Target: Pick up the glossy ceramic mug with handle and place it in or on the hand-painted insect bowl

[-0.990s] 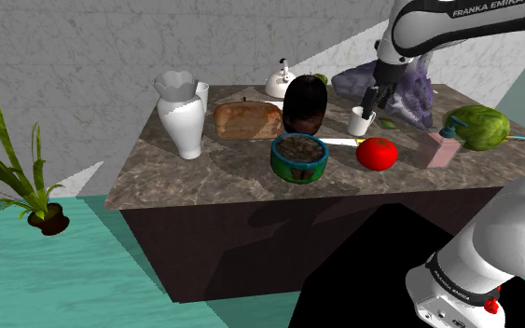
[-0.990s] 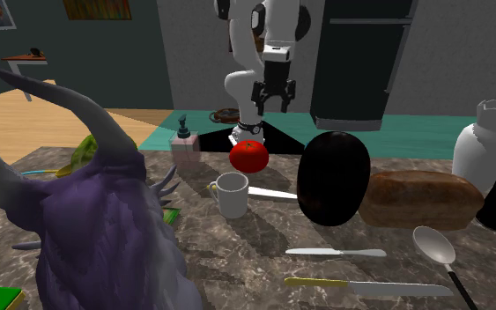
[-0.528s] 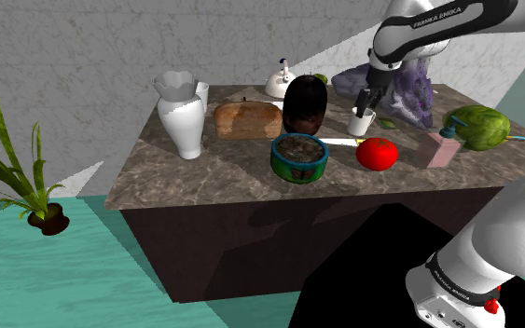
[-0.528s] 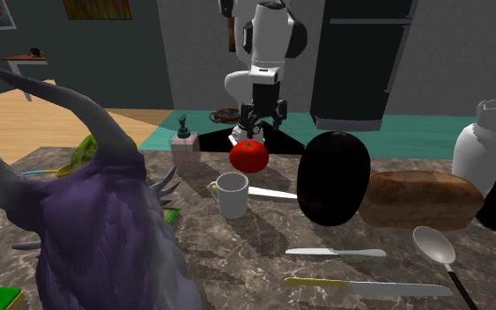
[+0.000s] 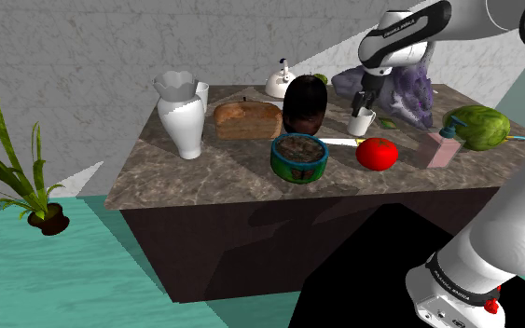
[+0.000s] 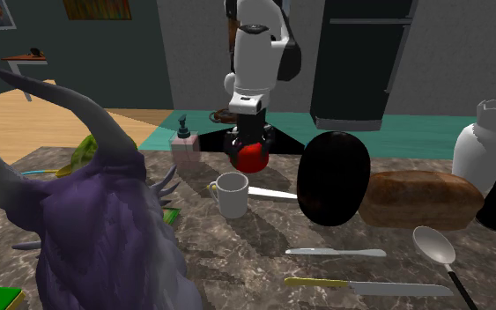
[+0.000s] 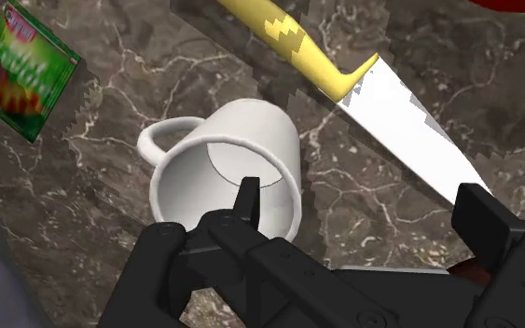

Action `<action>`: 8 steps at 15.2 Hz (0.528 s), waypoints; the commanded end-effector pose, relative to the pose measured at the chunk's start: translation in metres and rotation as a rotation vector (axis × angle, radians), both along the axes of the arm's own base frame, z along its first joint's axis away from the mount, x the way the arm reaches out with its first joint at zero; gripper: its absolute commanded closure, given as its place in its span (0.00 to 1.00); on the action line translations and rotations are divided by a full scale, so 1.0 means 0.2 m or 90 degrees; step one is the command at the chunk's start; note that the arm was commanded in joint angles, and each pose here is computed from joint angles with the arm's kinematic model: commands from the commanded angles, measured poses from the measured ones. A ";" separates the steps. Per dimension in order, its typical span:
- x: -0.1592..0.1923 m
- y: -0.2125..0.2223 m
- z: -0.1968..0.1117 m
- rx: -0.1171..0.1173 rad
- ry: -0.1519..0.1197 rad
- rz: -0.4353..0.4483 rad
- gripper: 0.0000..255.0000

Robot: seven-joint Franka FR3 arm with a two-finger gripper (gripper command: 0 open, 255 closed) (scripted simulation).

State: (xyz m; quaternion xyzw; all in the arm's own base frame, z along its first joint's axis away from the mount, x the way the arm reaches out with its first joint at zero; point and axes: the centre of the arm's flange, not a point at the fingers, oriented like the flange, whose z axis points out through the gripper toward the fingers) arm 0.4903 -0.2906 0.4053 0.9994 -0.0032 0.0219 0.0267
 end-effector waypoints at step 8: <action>0.11 -0.15 -0.24 0.003 -0.002 -0.001 0.00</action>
